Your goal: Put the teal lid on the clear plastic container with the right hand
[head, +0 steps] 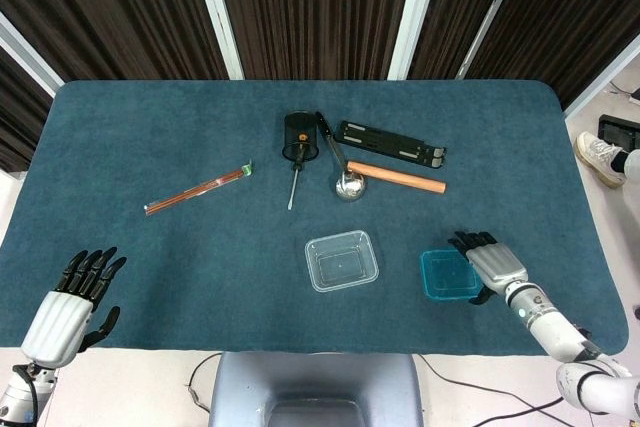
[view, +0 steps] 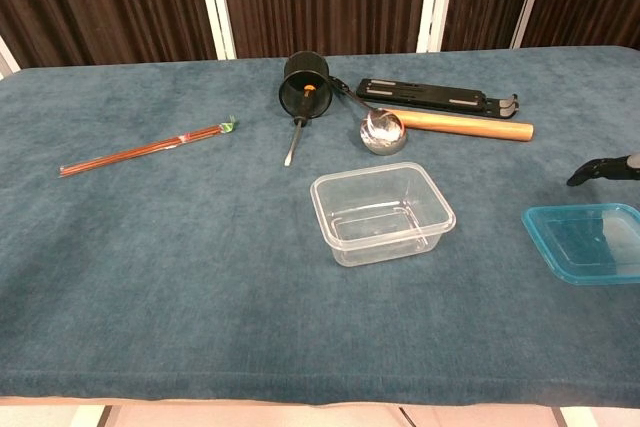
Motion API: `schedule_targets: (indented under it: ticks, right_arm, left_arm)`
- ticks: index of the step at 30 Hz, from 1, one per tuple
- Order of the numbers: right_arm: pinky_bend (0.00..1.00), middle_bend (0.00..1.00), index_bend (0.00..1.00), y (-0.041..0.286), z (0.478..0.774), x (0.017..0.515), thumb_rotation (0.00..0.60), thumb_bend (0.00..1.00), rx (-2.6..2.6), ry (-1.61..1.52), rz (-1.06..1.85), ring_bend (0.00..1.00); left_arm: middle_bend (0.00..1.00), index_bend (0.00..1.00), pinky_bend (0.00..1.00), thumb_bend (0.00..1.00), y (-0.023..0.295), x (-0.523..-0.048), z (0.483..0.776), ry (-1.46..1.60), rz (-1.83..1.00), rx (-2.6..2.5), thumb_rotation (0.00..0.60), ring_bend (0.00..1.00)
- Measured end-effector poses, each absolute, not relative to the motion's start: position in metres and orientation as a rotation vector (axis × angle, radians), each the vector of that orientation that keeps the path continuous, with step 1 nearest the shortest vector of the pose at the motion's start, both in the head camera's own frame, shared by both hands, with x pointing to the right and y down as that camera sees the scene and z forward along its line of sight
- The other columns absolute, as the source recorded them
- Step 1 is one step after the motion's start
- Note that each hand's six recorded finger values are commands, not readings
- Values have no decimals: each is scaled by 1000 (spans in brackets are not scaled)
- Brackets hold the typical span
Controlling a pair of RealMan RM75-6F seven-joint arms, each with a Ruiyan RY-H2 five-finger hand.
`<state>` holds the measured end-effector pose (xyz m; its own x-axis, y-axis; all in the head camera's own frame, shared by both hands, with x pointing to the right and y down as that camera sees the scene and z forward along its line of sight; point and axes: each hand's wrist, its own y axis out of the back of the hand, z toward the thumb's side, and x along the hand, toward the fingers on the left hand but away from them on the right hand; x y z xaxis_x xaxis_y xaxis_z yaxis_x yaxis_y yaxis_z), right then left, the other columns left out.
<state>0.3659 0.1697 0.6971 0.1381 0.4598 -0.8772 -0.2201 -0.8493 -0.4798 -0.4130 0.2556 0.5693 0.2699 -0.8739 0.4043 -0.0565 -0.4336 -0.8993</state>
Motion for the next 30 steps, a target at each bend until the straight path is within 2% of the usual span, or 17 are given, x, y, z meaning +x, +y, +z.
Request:
schedule_targets:
  ticks: [22, 30]
  right_arm:
    - [0, 0, 0, 172, 716, 353, 600, 186, -1892, -160, 1794, 0]
    - [0, 0, 39, 171, 718, 352, 600, 187, -1879, -150, 1805, 0]
  left_arm:
    - [0, 0, 17, 442, 256, -414, 569, 858, -1263, -1720, 600, 0]
    - [0, 0, 16, 442, 256, -415, 568, 865, -1260, -1722, 600, 0]
